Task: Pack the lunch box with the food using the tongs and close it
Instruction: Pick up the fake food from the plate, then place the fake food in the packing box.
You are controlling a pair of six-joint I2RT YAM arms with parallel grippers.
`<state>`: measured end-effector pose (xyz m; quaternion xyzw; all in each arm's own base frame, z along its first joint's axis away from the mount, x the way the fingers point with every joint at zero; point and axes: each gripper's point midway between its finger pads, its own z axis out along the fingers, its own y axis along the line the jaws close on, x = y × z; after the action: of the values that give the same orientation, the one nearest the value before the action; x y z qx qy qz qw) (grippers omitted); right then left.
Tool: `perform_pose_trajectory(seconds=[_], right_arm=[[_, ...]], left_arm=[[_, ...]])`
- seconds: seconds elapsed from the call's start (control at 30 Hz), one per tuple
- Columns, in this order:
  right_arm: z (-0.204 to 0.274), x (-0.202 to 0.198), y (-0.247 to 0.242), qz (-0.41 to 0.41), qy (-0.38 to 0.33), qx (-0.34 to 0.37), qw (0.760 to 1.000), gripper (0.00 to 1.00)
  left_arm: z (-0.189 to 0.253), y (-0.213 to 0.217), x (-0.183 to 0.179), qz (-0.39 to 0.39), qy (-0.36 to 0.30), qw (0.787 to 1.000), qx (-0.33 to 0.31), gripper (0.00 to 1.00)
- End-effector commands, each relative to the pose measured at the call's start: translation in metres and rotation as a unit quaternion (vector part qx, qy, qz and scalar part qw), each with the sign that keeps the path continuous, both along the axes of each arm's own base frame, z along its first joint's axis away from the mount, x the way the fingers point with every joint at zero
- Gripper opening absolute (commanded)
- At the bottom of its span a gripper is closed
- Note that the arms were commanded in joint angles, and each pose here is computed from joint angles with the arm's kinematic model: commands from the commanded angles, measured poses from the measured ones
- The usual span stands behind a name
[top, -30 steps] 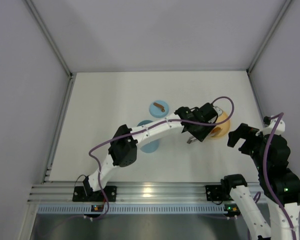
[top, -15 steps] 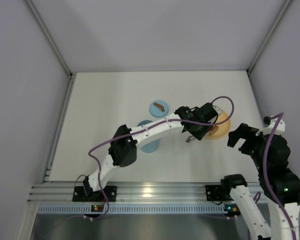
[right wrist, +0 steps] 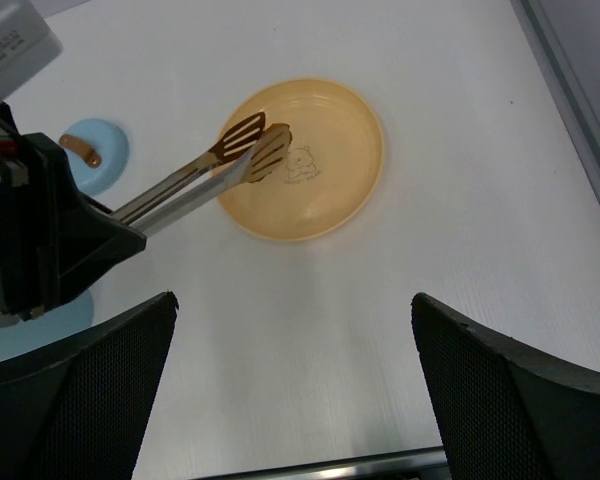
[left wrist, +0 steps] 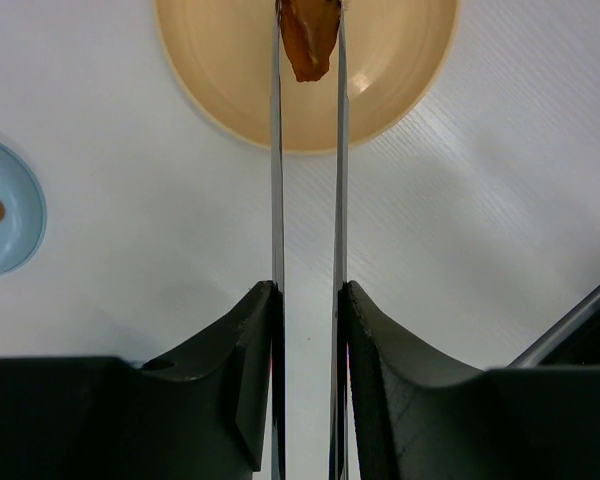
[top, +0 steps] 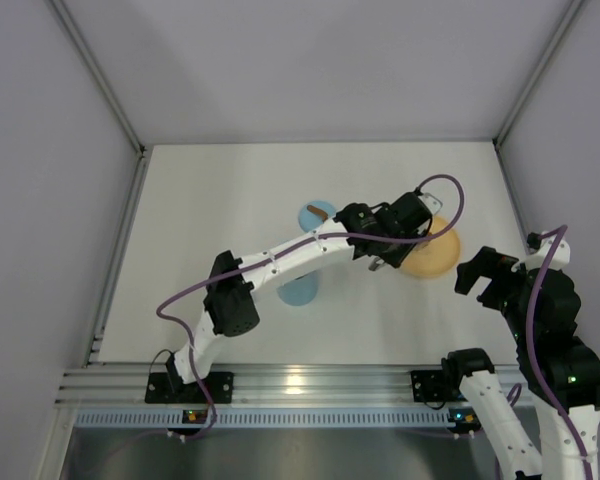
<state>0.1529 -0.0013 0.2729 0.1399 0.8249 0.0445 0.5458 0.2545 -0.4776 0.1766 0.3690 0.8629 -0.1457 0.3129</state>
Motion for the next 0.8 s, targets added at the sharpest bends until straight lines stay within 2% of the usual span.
perform_pose_trajectory(seconds=[0.0,0.33,0.37,0.53,0.77], right_arm=[[0.004,-0.003,-0.005,-0.013,-0.002,-0.005,1.0,0.99],[0.003,0.003,0.0,-0.004,-0.004,0.003,1.0,1.0],[0.002,0.004,0.0,-0.003,-0.003,0.004,1.0,0.99],[-0.004,0.011,0.003,0.0,0.002,0.006,1.0,1.0],[-0.008,0.016,0.005,0.004,0.004,0.009,1.0,0.99]], left_arm=[[0.077,0.013,0.003,0.016,-0.051,0.997,-0.056,0.33],[0.11,0.071,-0.016,0.058,-0.051,0.996,-0.049,0.33],[0.122,0.082,-0.02,0.063,-0.054,0.995,-0.06,0.33],[0.13,0.129,-0.035,0.091,-0.059,0.993,-0.046,0.33],[0.153,0.208,-0.068,0.126,-0.059,0.988,-0.063,0.33]])
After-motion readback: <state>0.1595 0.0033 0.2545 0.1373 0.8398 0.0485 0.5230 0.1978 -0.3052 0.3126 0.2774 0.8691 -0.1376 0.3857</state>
